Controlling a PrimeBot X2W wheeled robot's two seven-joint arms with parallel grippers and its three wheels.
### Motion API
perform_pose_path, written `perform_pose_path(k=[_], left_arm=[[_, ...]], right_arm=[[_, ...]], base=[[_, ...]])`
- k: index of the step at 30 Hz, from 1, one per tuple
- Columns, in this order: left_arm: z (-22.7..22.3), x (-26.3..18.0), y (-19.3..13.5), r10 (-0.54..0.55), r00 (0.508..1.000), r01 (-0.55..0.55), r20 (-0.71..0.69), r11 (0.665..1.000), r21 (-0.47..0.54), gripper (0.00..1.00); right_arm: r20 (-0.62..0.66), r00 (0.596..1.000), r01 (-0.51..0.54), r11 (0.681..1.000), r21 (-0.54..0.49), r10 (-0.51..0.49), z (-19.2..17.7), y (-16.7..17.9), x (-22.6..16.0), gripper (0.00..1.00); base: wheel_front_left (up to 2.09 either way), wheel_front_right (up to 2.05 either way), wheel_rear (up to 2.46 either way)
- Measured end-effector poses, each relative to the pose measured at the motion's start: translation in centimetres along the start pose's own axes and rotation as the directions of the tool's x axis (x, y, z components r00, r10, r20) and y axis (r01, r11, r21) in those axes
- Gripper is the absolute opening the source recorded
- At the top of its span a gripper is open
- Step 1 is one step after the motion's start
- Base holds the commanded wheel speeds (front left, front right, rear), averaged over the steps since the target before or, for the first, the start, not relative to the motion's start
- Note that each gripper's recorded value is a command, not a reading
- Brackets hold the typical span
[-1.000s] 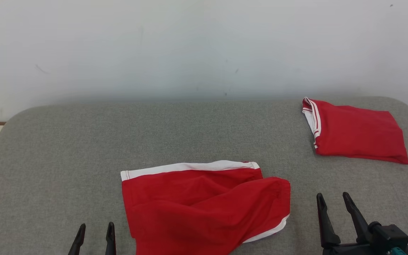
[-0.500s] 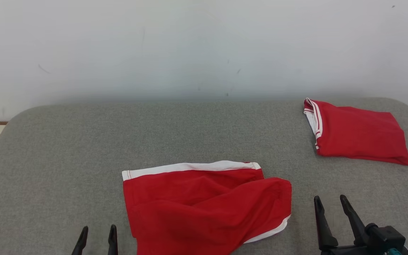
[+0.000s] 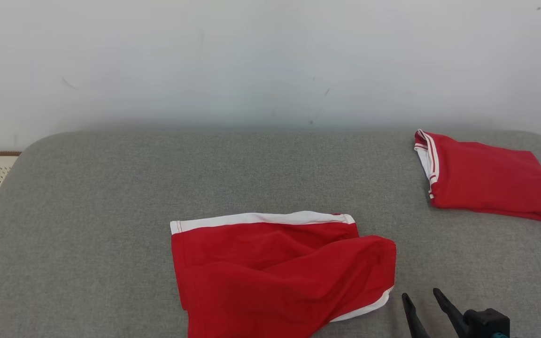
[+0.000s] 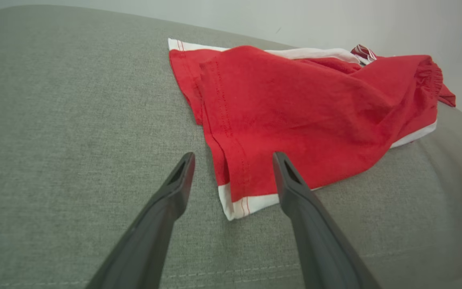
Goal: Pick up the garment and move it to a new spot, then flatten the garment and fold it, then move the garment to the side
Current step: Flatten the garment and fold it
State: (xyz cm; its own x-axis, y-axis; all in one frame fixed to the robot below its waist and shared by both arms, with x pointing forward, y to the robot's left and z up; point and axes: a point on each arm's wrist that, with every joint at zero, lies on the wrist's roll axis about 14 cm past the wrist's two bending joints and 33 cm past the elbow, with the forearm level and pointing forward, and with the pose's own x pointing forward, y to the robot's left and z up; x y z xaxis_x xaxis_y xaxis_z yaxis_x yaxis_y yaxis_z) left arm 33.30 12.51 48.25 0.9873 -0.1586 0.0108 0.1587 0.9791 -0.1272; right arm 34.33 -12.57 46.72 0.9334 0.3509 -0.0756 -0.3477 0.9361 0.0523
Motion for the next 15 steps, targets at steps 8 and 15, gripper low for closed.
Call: perform_pose_path(k=[8, 15], left_arm=[[-4.4, -0.6, -2.2, -0.070, 0.987, 0.062, -0.141, 0.996, -0.062, 1.00], [-5.9, 0.1, -2.8, -0.097, 0.976, 0.086, -0.195, 0.994, -0.065, 1.00]], right_arm=[[-0.107, 0.993, -0.043, 0.999, -0.013, 0.041, -2.6, 0.1, 0.7, 1.00], [-0.157, 0.985, -0.070, 0.997, -0.028, 0.065, -3.6, 0.2, 1.6, 1.00]], base=[[0.00, 0.00, 0.00], [0.00, 0.00, 0.00]])
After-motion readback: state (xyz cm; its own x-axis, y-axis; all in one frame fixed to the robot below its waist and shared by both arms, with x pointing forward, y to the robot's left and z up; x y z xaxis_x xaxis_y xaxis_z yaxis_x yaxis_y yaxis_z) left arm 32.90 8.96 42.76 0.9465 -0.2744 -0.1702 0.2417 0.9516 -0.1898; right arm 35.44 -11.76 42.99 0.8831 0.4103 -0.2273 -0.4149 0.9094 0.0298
